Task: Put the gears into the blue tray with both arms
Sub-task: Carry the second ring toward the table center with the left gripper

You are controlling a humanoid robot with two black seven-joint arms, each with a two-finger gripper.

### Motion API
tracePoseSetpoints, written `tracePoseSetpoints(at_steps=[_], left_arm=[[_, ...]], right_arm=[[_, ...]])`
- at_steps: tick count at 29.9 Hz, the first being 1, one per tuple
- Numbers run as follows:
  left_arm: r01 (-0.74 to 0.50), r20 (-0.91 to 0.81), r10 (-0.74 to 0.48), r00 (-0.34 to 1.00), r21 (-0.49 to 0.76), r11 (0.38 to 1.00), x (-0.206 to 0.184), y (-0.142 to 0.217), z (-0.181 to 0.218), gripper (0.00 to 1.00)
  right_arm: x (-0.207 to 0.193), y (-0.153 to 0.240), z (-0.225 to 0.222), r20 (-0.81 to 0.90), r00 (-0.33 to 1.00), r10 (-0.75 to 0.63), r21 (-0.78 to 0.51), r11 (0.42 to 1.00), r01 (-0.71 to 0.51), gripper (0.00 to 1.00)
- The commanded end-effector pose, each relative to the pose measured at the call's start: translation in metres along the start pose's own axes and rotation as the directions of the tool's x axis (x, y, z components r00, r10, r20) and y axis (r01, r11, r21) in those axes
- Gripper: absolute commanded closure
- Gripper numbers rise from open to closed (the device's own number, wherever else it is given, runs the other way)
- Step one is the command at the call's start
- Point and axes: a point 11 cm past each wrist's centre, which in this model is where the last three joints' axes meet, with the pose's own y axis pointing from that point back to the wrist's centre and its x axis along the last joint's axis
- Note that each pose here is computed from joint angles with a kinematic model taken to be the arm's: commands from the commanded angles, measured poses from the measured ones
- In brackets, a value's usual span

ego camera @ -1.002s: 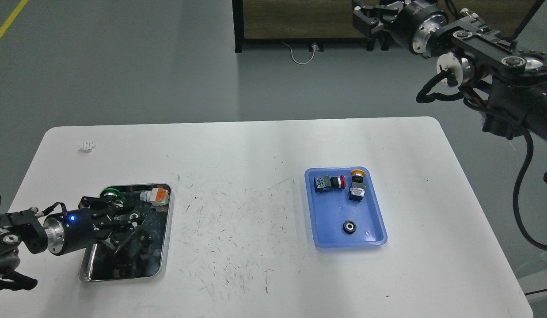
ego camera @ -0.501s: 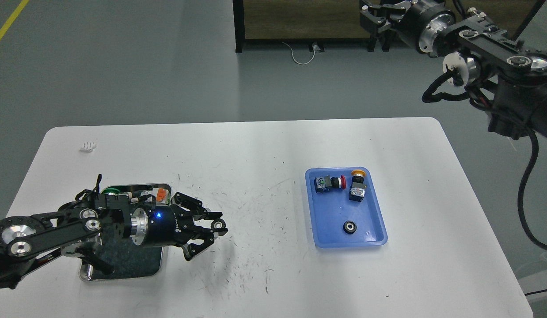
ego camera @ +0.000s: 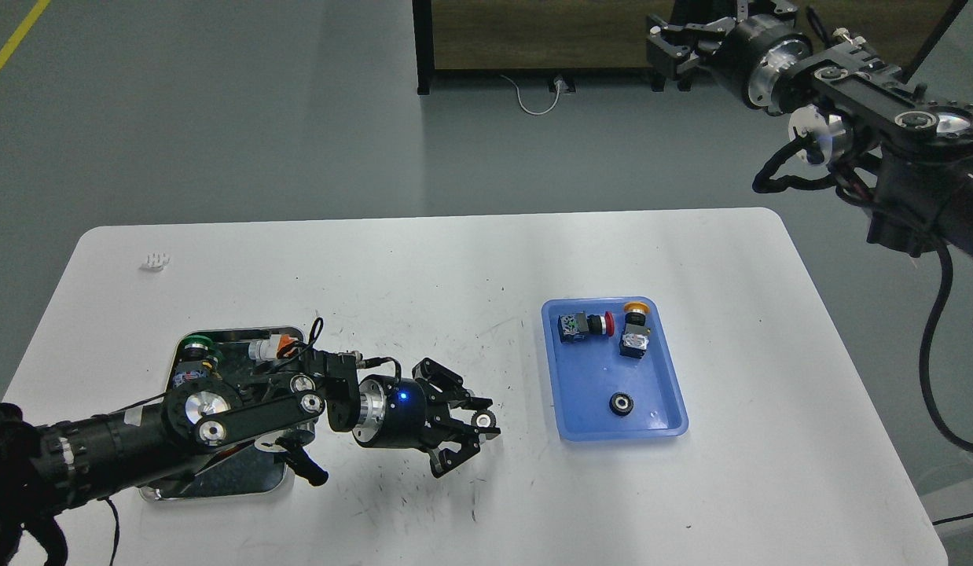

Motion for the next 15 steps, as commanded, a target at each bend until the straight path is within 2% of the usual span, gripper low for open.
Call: tracePoseSetpoints(at_steps=[1,15], left_arm=[[0.007,0.005,-0.007,1.000,-0.007,1.000,-0.007,-0.016,0.010,0.68],[-0.073,-0.024,0.075,0.997,0.073,0.995,0.018,-0.015,-0.016,0.64]], right_arm=[[0.000,0.000,0.003,-0.002,1.000,0.001,-0.006,1.000,-0.001,0.12],[-0.007,-0.001,0.010,-0.001,1.000,-0.012,-0.018,1.000,0.012,0.12]])
